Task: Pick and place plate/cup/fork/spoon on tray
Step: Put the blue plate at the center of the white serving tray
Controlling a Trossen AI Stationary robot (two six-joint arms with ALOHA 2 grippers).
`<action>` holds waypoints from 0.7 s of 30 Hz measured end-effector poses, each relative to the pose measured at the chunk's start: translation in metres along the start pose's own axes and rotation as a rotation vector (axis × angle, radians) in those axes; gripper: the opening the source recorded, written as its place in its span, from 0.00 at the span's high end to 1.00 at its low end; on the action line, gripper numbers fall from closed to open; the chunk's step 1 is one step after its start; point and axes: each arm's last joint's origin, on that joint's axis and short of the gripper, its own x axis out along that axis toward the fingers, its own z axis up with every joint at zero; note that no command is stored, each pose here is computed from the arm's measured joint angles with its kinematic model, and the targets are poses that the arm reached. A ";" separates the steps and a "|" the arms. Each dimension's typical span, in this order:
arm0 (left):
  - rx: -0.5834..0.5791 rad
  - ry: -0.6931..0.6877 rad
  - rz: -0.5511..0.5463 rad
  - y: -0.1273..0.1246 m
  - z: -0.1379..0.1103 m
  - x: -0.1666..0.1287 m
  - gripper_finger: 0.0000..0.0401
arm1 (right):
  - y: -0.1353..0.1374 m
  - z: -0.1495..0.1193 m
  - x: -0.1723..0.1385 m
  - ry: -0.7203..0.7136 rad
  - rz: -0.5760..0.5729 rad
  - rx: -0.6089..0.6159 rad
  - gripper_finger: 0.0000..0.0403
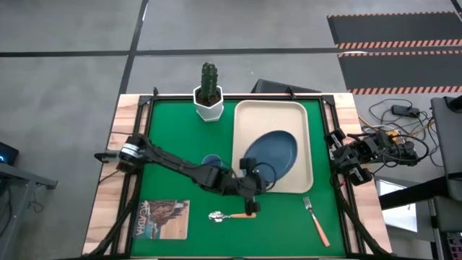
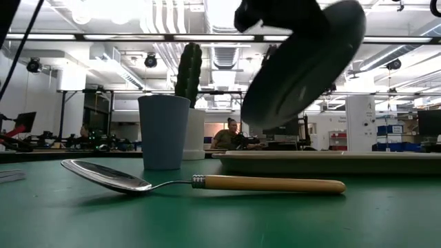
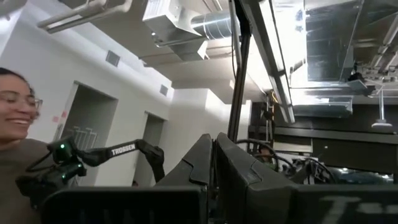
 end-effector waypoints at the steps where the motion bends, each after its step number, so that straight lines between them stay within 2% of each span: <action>1: -0.008 0.009 -0.001 0.004 -0.002 0.003 1.00 | 0.000 0.000 0.000 0.000 0.000 0.000 0.97; 9: -0.011 0.077 0.025 0.019 -0.021 0.025 1.00 | 0.000 0.000 0.000 0.001 0.000 0.003 0.97; 15: 0.004 0.132 0.020 0.017 -0.038 0.042 1.00 | 0.000 -0.001 0.000 0.010 -0.001 0.008 0.97; 21: 0.001 0.149 0.037 0.024 -0.045 0.052 1.00 | 0.000 -0.001 0.000 0.012 -0.001 0.009 0.97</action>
